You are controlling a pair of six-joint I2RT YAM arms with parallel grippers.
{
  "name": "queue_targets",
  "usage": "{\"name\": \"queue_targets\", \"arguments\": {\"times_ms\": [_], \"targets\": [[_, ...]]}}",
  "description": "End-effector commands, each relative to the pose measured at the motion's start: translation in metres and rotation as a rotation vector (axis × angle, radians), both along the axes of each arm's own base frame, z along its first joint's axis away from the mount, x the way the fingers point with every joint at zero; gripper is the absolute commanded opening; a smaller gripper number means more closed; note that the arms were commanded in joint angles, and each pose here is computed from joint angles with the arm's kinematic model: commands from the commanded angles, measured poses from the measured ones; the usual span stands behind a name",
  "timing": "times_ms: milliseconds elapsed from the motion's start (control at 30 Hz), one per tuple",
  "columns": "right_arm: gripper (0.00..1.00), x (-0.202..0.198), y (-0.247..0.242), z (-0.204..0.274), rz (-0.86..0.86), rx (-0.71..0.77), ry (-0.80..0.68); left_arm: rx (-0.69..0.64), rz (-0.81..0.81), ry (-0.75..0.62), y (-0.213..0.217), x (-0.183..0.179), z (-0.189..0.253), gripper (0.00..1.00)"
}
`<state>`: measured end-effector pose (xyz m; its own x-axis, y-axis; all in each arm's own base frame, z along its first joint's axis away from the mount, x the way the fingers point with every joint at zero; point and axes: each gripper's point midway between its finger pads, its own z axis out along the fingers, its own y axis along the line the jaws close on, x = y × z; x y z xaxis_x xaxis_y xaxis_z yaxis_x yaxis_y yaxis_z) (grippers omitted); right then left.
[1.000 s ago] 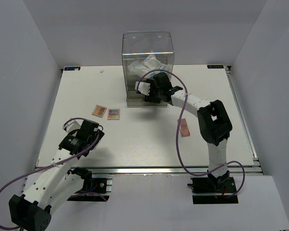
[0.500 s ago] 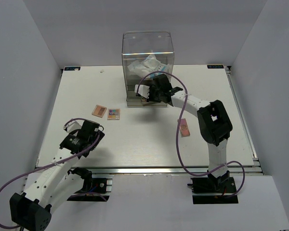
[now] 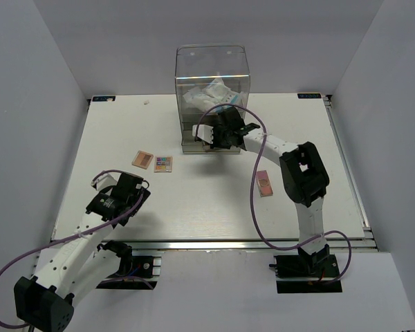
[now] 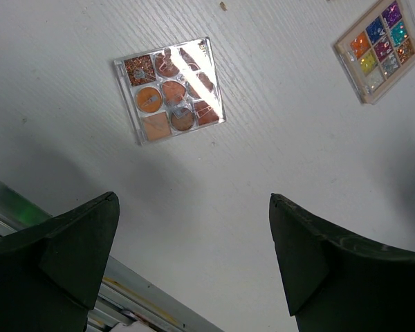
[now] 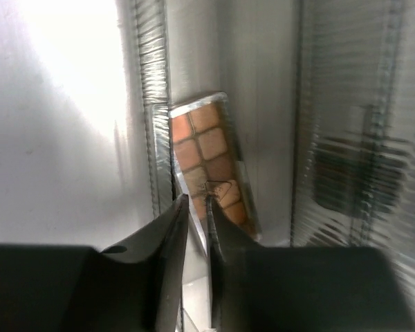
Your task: Organize the makeup
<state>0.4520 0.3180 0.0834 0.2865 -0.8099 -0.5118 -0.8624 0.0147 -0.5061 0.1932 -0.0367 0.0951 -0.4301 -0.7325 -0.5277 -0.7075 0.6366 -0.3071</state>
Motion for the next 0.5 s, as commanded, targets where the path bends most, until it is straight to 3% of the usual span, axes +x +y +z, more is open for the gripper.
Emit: {"name": "queue_targets", "arguments": {"times_ms": [0, 200, 467], "targets": [[0.24, -0.014, 0.004, -0.004, 0.079, -0.02, 0.071, -0.014, 0.014, -0.01, 0.0, 0.002, 0.0, 0.98], [0.39, -0.025, 0.006, -0.007, 0.109, -0.011, 0.111, -0.022, 0.004, 0.009, -0.005, 0.005, -0.004, 0.98], [0.44, -0.039, 0.007, -0.001, 0.165, 0.021, 0.163, -0.005, 0.006, 0.048, -0.005, 0.005, -0.011, 0.98]]}}
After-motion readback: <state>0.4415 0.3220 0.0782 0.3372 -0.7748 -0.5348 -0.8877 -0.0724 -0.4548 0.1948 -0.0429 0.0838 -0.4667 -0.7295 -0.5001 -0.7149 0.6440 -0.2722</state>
